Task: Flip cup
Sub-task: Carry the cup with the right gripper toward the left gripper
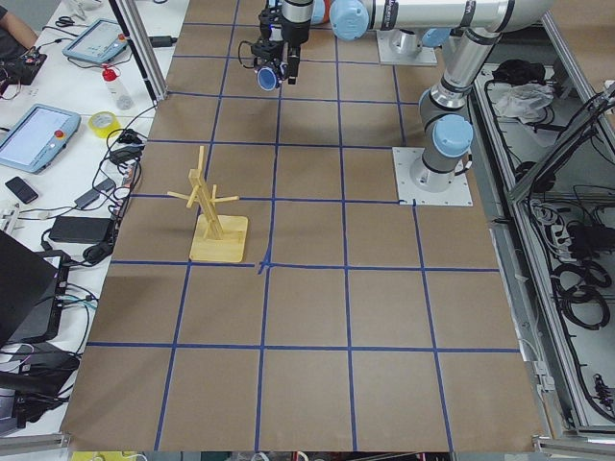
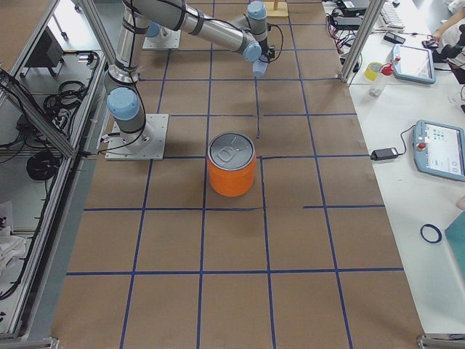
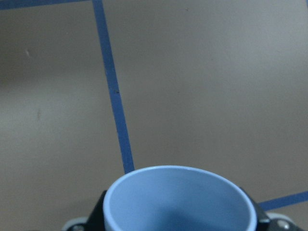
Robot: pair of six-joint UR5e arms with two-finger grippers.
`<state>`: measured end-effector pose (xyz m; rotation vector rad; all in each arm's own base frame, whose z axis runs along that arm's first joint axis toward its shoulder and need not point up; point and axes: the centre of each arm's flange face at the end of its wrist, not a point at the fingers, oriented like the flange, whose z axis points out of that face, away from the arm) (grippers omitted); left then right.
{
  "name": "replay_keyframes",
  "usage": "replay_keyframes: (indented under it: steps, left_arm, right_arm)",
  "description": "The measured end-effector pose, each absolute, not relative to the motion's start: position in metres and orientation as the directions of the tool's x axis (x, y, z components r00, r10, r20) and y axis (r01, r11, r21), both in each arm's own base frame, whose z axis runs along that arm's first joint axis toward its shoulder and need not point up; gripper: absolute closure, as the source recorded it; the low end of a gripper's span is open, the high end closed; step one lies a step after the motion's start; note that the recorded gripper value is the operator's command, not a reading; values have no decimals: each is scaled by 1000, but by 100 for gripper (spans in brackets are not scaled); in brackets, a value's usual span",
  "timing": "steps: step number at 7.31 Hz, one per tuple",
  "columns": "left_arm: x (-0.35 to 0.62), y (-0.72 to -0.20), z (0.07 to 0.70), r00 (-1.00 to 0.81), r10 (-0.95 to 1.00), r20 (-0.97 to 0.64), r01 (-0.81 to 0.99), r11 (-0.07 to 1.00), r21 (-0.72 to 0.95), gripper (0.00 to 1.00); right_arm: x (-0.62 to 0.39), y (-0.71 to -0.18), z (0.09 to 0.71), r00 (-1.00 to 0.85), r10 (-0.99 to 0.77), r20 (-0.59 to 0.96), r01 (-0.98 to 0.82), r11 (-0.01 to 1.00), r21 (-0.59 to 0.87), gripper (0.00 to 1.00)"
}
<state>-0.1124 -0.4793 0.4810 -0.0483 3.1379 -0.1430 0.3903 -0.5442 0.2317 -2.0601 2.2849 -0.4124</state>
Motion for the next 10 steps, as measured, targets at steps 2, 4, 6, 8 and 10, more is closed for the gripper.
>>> replay_keyframes:
  steps: [2,4,6,8,10]
  left_arm:
    - [-110,-480,479,-999,-46,1,-46,995,-85,0]
    - [-110,-479,478,-999,-50,-1,-50,996,-78,0]
    - [-110,-476,476,-999,-53,5,-53,996,-66,0]
    - [-110,-474,473,-999,-53,0,-53,997,-60,0]
    - [-109,-474,473,-999,-51,-5,-51,997,-61,0]
  right_arm:
    - [410,-533,220,-8,-988,151,-978,-23,-206,88]
    - [422,-527,209,43,-987,157,-975,-76,-210,82]
    - [426,-526,201,59,-984,167,-972,-95,-214,69]
    - [426,-526,194,90,-982,169,-970,-124,-207,24]
    - [426,-525,192,109,-980,169,-969,-143,-202,15]
